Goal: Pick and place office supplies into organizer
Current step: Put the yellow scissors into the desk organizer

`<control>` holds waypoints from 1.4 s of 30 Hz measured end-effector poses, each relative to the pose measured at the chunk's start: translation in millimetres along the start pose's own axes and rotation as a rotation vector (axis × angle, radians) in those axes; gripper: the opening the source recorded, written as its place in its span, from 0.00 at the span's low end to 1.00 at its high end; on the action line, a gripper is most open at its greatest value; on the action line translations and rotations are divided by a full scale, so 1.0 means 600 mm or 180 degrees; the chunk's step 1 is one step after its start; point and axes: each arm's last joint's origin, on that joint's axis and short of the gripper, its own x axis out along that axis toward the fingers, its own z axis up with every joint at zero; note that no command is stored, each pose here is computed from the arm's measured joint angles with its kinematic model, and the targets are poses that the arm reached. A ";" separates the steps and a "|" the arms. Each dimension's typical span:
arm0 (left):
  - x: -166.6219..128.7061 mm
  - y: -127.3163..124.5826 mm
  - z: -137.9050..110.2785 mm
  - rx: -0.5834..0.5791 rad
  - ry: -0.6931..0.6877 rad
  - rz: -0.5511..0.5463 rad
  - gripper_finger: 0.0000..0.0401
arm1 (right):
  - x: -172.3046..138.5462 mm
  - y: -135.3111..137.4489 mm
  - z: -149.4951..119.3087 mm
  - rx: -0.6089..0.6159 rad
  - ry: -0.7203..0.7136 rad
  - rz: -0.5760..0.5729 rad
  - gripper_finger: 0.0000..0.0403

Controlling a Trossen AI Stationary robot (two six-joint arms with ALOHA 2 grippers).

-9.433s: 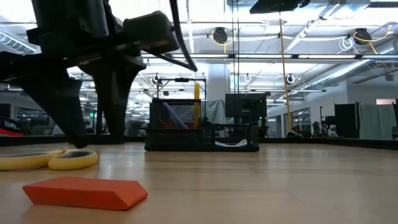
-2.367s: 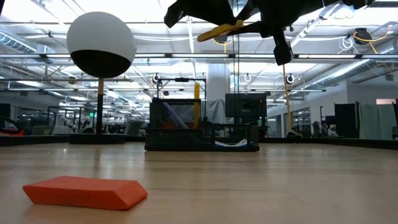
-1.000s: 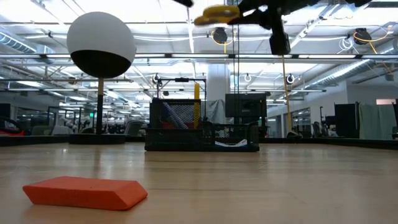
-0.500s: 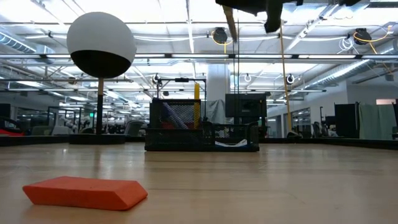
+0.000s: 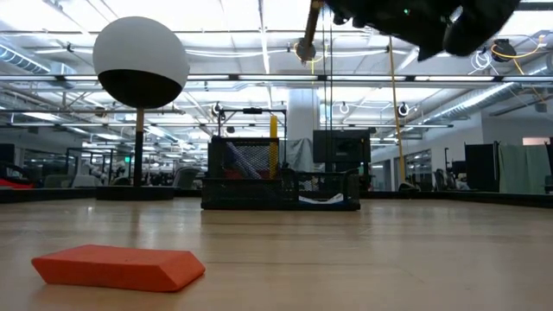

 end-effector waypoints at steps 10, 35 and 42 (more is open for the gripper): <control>0.017 0.004 -0.050 -0.0159 -0.0344 0.0318 0.41 | -0.053 -0.024 -0.029 0.0320 -0.0284 -0.0436 0.06; 0.077 -0.011 -0.064 -0.1211 -0.0043 0.0484 0.17 | -0.062 -0.050 -0.045 0.0538 -0.0016 -0.0638 0.06; 0.119 -0.073 -0.001 -0.0896 0.0282 -0.0635 0.13 | -0.062 -0.050 -0.045 0.0498 0.0000 -0.0641 0.06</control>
